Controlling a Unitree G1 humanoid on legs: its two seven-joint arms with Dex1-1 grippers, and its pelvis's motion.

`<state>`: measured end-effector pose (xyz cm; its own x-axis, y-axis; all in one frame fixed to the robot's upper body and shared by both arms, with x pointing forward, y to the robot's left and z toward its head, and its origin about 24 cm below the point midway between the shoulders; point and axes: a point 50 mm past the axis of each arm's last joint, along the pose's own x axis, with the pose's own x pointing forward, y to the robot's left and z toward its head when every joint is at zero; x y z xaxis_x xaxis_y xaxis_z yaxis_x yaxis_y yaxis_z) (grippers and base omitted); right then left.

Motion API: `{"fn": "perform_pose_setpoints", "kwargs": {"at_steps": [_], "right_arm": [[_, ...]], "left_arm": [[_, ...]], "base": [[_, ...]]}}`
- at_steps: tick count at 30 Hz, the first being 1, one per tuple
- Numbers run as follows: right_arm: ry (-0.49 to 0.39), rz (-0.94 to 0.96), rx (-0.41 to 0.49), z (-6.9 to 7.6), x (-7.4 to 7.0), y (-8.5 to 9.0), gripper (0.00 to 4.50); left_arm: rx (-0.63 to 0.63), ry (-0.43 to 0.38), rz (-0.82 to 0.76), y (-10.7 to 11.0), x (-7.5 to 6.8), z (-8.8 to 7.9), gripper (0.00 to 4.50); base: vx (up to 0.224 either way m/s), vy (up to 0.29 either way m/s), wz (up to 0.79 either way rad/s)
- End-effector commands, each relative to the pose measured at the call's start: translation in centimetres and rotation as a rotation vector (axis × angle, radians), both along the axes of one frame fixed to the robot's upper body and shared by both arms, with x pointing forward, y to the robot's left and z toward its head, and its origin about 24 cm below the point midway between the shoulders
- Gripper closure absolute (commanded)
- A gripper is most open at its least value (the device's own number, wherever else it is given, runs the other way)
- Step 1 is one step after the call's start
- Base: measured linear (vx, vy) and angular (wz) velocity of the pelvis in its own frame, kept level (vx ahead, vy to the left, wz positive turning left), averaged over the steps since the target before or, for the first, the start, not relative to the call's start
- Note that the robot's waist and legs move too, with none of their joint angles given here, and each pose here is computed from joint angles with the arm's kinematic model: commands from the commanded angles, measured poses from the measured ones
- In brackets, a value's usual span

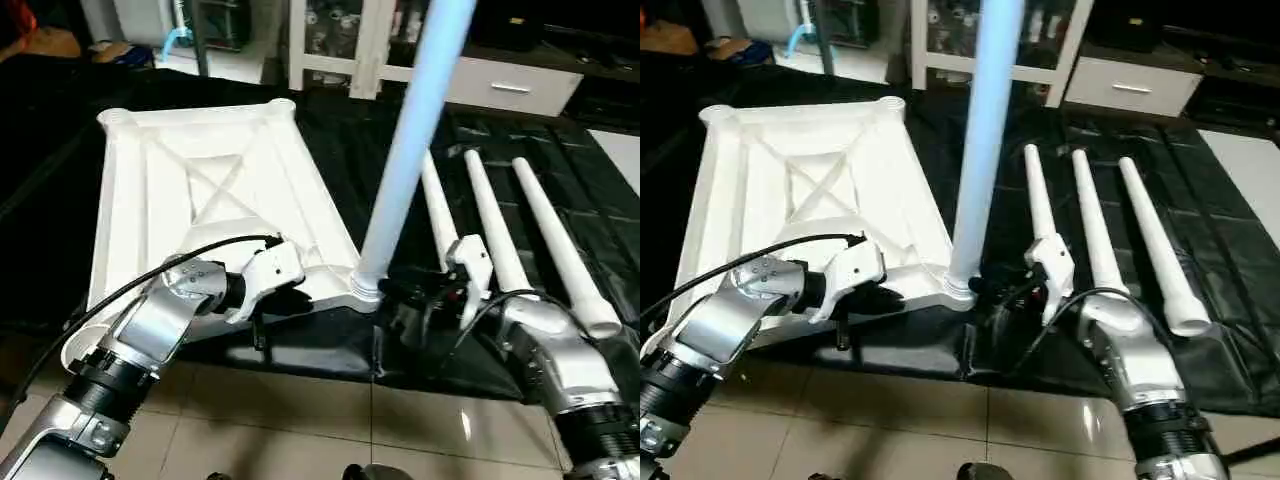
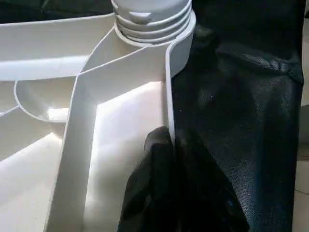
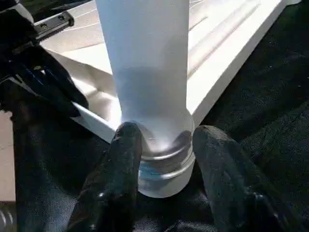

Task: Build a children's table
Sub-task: Rotate leg to tighten

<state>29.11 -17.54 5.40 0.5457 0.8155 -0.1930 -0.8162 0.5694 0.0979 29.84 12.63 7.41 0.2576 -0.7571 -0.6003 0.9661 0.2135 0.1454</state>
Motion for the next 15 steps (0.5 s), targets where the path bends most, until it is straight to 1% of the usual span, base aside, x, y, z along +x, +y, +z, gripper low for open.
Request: {"fn": "perform_pose_setpoints", "kwargs": {"at_steps": [1, 3, 4, 6, 7, 8, 11, 15], "right_arm": [[-0.056, 0.032, 0.023, 1.77, 0.83, 0.3, 2.19], [-0.056, 0.055, 0.028, 1.98, 0.83, 0.27, 1.96], [-0.039, 0.103, 0.025, 2.11, 0.56, 0.27, 1.9], [-0.024, 0.132, 0.026, 2.2, 0.39, 0.26, 1.85], [-0.025, 0.15, 0.009, 2.34, 0.35, 0.11, 1.58], [-0.029, 0.149, 0.001, 2.4, 0.41, 0.02, 1.58], [-0.061, 0.101, -0.027, 2.69, 1.12, -0.45, 1.26], [-0.075, 0.088, -0.045, 2.72, 1.34, -0.46, 1.18]], "left_arm": [[0.017, 0.098, -0.116, -1.51, -1.72, -1.77, 4.5], [0.017, 0.098, -0.117, -1.52, -1.75, -1.75, 4.5], [0.019, 0.103, -0.121, -1.47, -1.86, -1.78, 4.5], [0.02, 0.106, -0.124, -1.43, -1.93, -1.81, 4.5], [0.022, 0.108, -0.126, -1.38, -1.98, -1.83, 4.5], [0.023, 0.108, -0.127, -1.36, -2.0, -1.83, 4.5], [0.025, 0.107, -0.127, -1.31, -1.92, -1.8, 4.5], [0.028, 0.106, -0.128, -1.25, -1.86, -1.76, 4.5]], "base": [[0.0, 0.0, 0.0], [0.0, 0.0, 0.0], [0.0, 0.0, 0.0], [0.0, 0.0, 0.0], [0.0, 0.0, 0.0], [0.0, 0.0, 0.0], [0.0, 0.0, 0.0], [0.0, 0.0, 0.0]]}}
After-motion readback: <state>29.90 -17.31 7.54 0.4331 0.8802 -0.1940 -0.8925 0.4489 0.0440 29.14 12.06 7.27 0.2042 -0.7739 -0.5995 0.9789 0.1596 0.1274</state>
